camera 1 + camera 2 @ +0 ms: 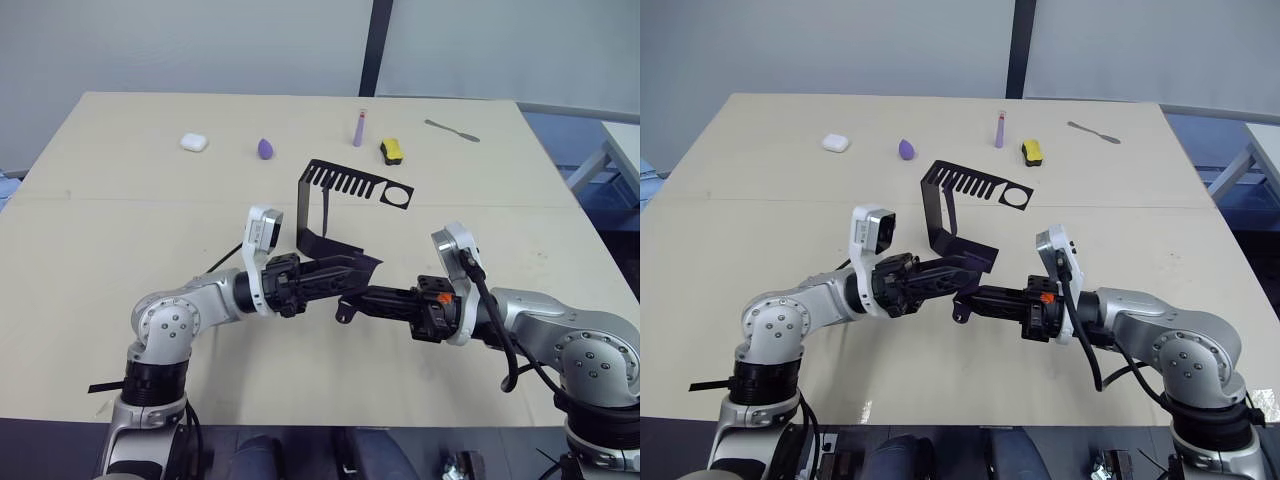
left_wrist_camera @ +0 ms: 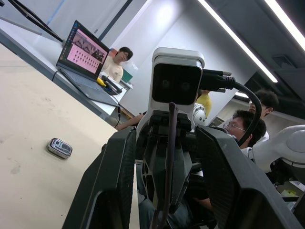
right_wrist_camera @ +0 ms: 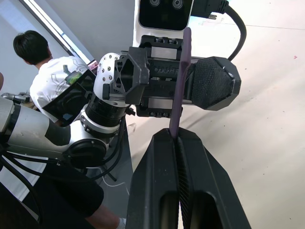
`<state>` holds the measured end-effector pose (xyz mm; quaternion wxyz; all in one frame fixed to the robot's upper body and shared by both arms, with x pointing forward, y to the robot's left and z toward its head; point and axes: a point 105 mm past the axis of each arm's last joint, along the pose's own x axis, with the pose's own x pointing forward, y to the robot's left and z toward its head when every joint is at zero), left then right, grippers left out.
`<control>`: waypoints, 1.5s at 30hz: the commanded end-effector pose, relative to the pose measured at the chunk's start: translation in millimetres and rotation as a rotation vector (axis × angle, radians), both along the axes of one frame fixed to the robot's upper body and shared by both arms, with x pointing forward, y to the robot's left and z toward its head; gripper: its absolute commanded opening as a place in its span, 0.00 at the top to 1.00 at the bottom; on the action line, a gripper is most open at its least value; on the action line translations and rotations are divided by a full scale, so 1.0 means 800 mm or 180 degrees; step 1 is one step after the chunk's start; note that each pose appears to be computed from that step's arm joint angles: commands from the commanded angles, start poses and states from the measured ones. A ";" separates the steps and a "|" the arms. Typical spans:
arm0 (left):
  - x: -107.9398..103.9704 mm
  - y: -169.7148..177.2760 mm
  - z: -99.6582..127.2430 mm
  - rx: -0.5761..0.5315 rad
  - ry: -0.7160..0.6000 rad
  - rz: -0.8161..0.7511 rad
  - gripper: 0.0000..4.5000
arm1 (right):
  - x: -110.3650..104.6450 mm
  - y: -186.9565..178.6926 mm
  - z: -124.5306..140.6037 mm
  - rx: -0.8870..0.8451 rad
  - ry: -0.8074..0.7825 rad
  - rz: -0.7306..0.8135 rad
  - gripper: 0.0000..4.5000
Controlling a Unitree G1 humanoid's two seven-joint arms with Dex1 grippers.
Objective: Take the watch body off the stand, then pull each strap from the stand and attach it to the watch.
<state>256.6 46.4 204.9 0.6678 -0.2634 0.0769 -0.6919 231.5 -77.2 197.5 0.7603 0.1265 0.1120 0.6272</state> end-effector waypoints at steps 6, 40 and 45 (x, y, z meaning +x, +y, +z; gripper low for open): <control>-0.006 -0.001 0.006 -0.0092 -0.0050 -0.0063 0.80 | -0.003 0.002 0.007 0.0026 -0.0073 0.0033 1.00; -0.003 -0.006 0.011 -0.0191 -0.0063 -0.0056 0.80 | -0.004 0.001 0.010 0.0033 -0.0064 0.0045 1.00; -0.003 -0.006 0.011 -0.0200 -0.0065 -0.0053 0.80 | -0.004 0.001 0.010 0.0027 -0.0063 0.0050 1.00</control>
